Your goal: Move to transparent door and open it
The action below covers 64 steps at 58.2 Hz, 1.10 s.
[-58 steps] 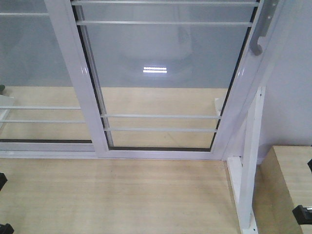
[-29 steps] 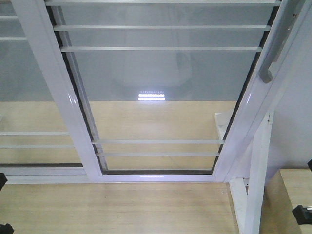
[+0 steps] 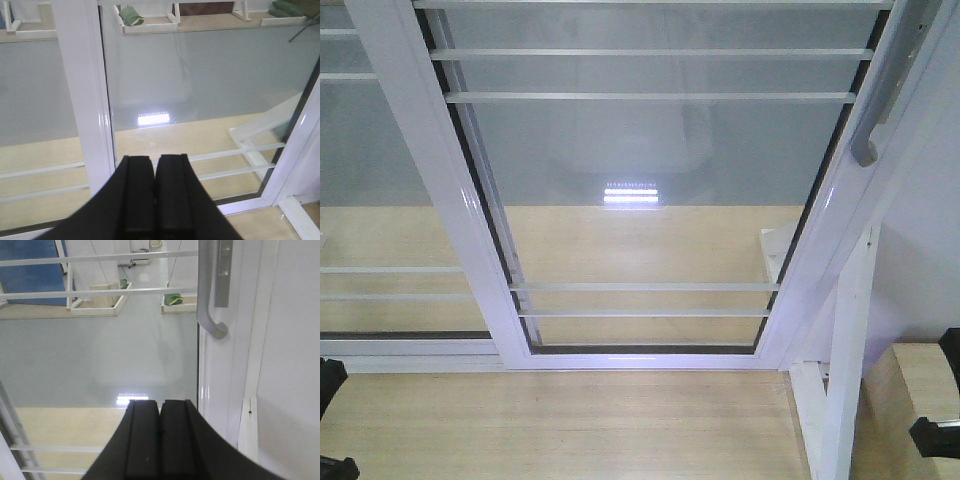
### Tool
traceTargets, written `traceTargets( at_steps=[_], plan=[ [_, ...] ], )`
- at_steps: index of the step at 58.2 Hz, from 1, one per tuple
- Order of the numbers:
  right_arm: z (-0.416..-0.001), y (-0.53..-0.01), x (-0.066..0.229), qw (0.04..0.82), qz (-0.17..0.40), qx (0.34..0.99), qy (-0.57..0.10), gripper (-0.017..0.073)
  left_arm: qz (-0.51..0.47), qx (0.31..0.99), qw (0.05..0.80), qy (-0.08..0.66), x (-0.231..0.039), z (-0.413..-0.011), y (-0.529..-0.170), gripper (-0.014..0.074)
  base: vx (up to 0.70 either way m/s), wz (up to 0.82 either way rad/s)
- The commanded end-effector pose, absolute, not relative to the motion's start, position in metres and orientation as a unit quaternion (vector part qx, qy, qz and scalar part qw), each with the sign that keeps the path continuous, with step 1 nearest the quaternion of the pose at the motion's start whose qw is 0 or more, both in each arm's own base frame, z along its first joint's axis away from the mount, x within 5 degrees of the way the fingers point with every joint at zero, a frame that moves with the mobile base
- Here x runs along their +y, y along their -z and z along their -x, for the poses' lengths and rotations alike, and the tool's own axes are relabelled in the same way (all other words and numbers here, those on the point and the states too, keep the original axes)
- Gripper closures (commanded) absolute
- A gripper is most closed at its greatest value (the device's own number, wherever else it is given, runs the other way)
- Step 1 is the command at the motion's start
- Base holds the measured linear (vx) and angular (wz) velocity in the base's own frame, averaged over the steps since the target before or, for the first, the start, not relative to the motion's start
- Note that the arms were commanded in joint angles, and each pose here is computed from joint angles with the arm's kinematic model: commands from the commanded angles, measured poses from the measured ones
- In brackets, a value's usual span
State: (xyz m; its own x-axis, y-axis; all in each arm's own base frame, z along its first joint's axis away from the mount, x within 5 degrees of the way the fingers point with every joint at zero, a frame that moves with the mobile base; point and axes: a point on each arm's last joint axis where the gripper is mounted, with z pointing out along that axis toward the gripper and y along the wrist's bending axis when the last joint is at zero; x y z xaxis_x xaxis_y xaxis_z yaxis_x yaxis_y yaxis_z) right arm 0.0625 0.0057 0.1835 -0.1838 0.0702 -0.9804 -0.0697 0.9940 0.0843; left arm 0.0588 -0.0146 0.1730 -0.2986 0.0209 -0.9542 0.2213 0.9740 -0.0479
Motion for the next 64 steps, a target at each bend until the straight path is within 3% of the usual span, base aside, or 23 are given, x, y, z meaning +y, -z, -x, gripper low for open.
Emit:
traceTargets(
  at_steps=[1,64],
  plan=[
    [-0.0653,-0.1880,0.0051,0.655,-0.002,0.754,-0.051,0.0561,-0.070,0.793,0.598,0.094,-0.0155,-0.0613,-0.1747,0.0599,0.00,-0.01],
    [-0.0654,-0.1850,0.0053,0.641,-0.001,0.765,-0.051,0.0561,-0.069,0.790,0.601,0.094,-0.0155,-0.0613,-0.1754,0.0599,0.01,0.00]
  ],
)
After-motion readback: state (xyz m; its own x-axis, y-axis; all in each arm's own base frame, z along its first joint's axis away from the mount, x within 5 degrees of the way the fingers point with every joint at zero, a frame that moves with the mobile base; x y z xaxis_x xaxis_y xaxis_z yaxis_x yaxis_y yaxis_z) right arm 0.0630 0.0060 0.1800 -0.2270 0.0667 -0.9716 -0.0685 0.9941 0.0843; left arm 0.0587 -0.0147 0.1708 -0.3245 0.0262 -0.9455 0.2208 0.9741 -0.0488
